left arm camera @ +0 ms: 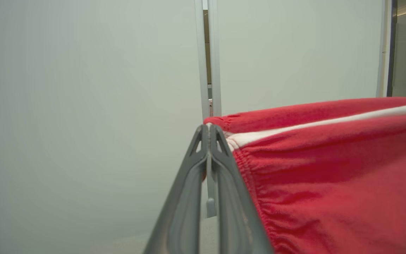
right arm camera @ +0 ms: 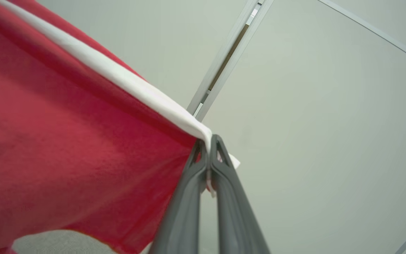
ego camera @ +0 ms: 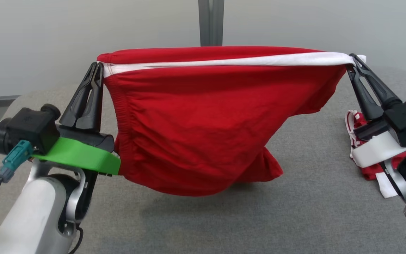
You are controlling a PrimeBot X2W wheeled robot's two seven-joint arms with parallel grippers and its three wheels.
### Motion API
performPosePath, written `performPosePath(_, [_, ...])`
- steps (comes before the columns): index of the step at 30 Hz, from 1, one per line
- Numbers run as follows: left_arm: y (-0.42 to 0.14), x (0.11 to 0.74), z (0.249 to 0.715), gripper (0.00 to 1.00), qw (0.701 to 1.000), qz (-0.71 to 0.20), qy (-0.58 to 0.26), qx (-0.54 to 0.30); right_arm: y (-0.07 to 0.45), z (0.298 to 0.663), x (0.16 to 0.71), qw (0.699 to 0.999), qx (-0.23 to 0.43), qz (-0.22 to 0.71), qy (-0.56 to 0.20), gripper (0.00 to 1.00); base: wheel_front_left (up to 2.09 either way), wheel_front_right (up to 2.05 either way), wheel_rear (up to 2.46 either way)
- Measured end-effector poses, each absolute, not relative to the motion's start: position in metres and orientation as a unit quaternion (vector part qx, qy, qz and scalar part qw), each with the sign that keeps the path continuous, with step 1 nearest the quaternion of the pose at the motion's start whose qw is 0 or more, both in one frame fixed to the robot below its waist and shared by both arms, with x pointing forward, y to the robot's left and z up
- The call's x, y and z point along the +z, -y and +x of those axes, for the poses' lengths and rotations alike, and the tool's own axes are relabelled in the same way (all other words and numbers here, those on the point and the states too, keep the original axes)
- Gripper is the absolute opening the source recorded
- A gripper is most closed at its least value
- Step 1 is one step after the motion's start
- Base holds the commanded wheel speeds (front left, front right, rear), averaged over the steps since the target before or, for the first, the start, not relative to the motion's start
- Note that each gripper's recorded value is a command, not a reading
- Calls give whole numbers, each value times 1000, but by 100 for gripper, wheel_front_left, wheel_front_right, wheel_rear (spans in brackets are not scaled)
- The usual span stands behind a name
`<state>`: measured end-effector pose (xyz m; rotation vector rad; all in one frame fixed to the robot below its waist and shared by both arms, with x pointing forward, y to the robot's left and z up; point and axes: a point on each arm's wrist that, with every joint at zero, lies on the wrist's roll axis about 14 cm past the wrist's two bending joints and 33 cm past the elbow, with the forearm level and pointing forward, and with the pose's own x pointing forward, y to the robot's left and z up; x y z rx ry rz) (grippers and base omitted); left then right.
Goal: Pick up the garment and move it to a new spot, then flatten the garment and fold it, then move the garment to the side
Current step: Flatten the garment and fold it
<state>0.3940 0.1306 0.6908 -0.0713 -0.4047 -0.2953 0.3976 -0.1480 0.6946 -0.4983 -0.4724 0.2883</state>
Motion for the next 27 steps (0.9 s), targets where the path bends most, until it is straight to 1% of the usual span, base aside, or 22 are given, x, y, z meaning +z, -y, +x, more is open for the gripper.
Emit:
performPosePath(3, [-130,684,408,0,973,-26,173,-150,150,409,686,935,146,-248,206,0,0,0,0])
performPosePath(6, [-127,682,432,0,975,-29,150,-162,149,431,685,934,157,-255,193,0,0,0,0])
performPosePath(11, [-128,668,492,0,980,-14,107,-170,141,489,673,929,186,-276,159,0,0,0,0])
performPosePath(17, [-140,644,570,0,987,-11,76,-141,134,567,658,929,195,-282,136,0,0,0,0])
performPosePath(19, [-142,645,594,0,988,-17,86,-128,136,592,656,929,187,-289,134,0,0,0,0])
performPosePath(23, [-137,667,629,0,982,-45,140,-116,148,629,680,928,155,-291,174,0,0,0,0])
performPosePath(27, [-128,664,648,0,979,-61,154,-121,163,650,678,933,124,-286,177,0,0,0,0])
